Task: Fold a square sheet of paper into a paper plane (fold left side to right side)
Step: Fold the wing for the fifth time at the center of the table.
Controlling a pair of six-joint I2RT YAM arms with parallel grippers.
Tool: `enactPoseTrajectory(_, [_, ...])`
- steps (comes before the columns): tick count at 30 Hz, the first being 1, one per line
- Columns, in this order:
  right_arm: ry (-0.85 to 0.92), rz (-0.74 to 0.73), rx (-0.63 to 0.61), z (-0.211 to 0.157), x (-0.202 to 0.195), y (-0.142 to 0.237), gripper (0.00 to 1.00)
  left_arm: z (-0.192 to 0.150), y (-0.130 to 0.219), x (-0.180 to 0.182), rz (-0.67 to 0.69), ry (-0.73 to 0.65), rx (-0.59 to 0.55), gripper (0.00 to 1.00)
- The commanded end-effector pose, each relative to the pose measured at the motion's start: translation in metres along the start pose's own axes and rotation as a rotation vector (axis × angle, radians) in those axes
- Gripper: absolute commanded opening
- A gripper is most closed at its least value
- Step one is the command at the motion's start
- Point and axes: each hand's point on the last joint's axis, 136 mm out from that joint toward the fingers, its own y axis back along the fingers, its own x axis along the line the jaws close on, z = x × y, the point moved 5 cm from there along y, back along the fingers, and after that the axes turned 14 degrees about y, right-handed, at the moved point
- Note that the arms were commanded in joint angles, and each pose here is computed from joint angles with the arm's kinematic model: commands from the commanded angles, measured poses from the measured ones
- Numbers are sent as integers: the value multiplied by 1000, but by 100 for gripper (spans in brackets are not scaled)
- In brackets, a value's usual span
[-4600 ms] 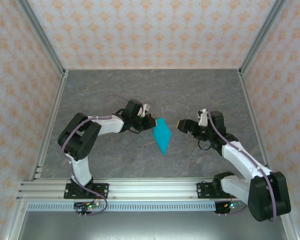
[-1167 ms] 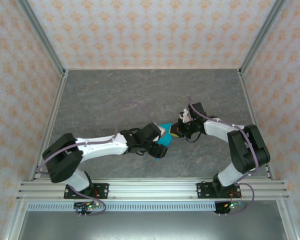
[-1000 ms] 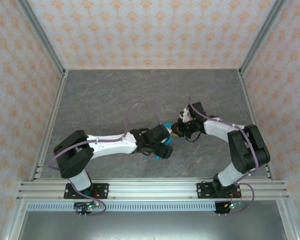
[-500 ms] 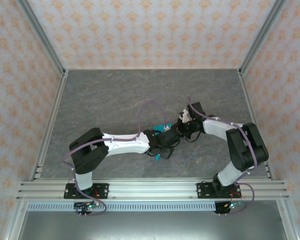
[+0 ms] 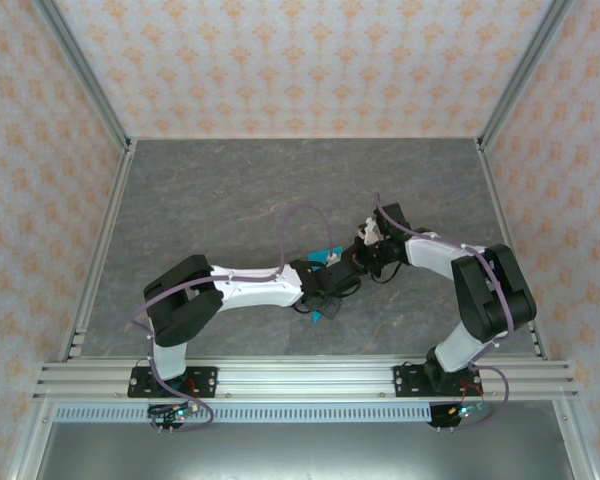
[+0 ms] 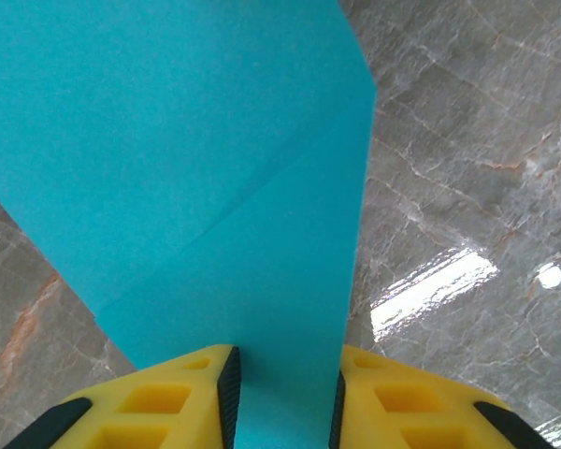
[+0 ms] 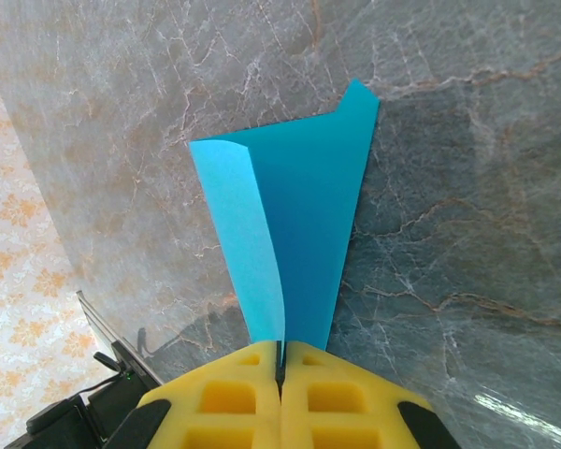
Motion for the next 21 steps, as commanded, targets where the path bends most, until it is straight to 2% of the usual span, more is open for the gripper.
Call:
enactPoseTrajectory(1, [10, -19, 13, 2, 1, -2, 0, 3, 1, 2, 42, -12, -14, 27])
enactPoseTrajectory(7, [26, -20, 15, 3, 3, 0, 1, 5, 4, 1, 33, -6, -25, 14])
enactPoseTrajectory(12, [43, -55, -11, 7, 4, 6, 7, 7, 8, -2, 7, -6, -28, 8])
enactPoseTrajectory(15, [70, -101, -60, 14, 9, 19, 19, 9, 10, -5, -23, 3, -19, 7])
enactPoseTrajectory(21, [97, -226, -267, 24, 11, 70, 47, 14, 8, -2, -137, 93, 19, 6])
